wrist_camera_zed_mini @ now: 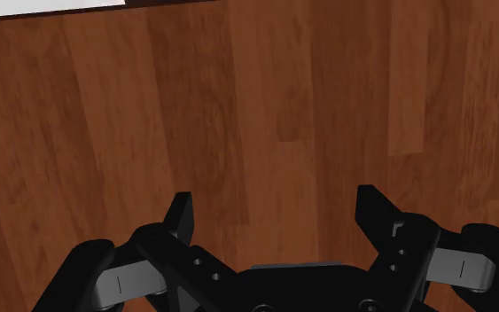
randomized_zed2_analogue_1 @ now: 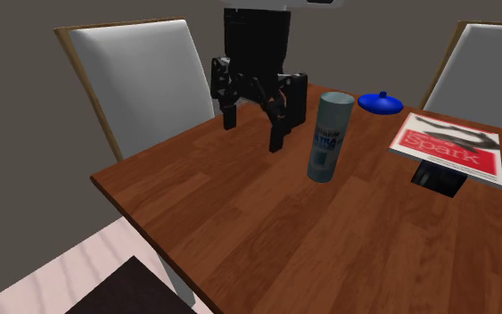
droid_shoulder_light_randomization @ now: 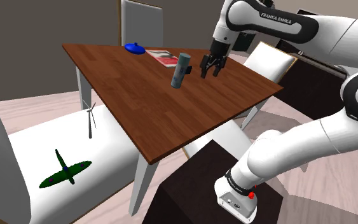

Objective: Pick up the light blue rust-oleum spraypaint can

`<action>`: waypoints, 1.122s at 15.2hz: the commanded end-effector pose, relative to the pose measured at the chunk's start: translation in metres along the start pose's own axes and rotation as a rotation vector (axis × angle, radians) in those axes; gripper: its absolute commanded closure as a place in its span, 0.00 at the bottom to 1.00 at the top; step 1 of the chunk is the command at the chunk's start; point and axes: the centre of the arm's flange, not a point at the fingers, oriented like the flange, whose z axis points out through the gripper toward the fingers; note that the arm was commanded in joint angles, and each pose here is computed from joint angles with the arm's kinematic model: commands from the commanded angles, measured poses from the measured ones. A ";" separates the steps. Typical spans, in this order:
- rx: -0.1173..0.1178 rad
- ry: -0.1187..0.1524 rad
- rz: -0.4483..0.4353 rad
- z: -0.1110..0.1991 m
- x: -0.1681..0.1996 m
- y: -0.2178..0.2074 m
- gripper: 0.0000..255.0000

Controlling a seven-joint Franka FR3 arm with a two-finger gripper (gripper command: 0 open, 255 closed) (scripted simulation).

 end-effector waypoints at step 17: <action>0.004 0.070 -0.056 -0.035 0.219 0.031 0.00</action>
